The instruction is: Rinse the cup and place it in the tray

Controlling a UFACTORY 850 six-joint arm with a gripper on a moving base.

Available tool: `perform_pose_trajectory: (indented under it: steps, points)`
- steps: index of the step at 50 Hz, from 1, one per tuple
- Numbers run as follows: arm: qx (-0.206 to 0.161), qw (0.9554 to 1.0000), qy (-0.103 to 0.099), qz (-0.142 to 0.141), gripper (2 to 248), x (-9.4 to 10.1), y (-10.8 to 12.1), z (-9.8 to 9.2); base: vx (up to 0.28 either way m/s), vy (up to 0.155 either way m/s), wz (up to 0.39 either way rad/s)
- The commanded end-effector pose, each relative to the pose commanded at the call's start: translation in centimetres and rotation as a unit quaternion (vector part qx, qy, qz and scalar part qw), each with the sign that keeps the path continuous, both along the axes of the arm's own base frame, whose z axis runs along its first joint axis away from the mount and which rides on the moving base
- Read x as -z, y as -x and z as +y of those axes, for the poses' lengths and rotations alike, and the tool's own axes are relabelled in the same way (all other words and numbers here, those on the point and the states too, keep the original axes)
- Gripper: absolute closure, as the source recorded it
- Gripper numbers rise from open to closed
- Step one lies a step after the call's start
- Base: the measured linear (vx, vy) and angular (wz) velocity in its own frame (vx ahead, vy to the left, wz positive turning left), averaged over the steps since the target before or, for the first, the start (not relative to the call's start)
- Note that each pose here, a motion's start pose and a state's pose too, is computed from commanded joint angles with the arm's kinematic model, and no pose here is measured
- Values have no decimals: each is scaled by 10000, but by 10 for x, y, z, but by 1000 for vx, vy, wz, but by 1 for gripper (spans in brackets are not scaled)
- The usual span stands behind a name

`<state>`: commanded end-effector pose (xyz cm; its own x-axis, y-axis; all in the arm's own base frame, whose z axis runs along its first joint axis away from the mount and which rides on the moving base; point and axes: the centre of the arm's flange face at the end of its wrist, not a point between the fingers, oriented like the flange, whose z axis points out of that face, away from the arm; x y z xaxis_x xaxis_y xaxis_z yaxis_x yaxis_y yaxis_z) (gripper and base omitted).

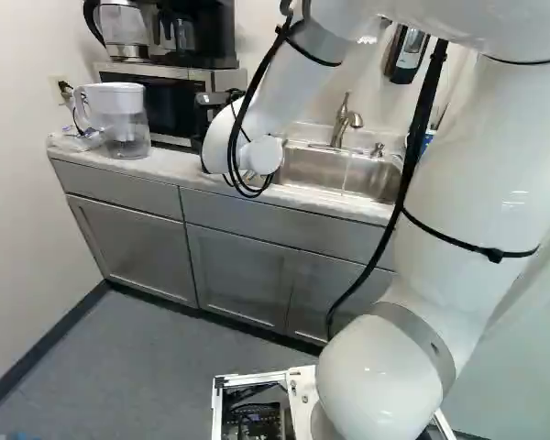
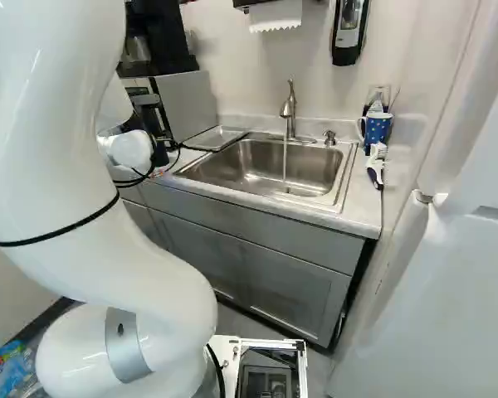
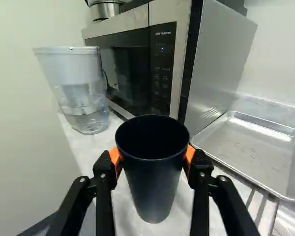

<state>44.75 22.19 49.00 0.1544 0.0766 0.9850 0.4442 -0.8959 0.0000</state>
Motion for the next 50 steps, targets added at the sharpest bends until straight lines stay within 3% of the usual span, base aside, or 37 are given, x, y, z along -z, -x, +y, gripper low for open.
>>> perform_pose_trajectory:
  steps: [3,4,27,50]
  points:
    - [0,10000,0,0,101,0,0,0,0,0,0]
    - [0,10000,0,0,124,0,0,0,0,0,0]
    - [10,10000,-8,-16,125,-2,0,-1,0,0,0]
    - [346,9991,-104,-230,125,-25,-14,-31,0,0,0]
